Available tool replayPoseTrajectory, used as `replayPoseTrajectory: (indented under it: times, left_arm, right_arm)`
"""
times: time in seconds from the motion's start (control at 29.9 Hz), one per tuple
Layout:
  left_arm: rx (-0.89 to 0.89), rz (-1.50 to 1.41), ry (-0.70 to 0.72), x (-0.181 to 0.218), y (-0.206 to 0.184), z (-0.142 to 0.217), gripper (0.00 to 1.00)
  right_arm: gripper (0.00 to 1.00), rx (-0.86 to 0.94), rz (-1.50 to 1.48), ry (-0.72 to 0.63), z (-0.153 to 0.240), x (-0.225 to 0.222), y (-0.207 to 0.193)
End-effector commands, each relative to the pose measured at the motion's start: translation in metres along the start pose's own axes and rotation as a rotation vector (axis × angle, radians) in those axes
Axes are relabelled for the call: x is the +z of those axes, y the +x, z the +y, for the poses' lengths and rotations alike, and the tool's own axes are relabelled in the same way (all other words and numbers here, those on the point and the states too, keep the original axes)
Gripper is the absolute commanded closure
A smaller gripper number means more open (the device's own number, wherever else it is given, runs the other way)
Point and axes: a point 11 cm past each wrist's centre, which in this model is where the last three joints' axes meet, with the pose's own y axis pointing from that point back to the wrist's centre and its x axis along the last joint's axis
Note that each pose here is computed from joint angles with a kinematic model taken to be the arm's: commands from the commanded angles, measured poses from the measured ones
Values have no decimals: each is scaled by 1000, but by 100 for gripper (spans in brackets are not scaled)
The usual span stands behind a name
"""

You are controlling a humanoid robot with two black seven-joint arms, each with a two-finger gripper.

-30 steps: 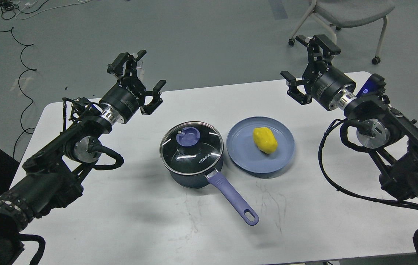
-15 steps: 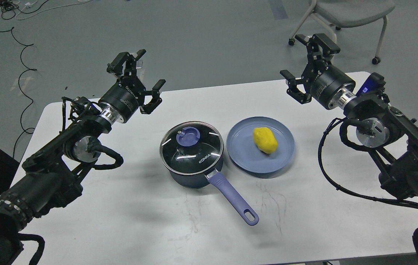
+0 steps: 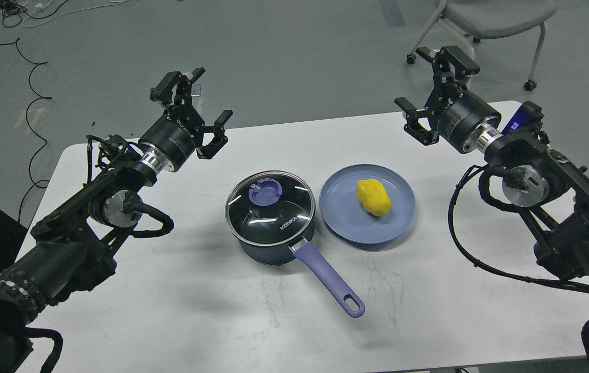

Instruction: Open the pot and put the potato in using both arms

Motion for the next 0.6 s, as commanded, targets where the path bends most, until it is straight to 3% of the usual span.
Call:
replayPoseTrajectory:
  times: [0.0,0.3,0.57]
  left_arm:
    - [4,-3,2,0,1,1,2]
    - [10,-43,-23,18,6,0,2]
    - [-62,-656,-77,59,-7,0,2]
  right_arm:
    - [0,0,2,0,0,0,0]
    - [0,1,2,3,0,-1,1]
    - [0,13,10,0,4,-2,6]
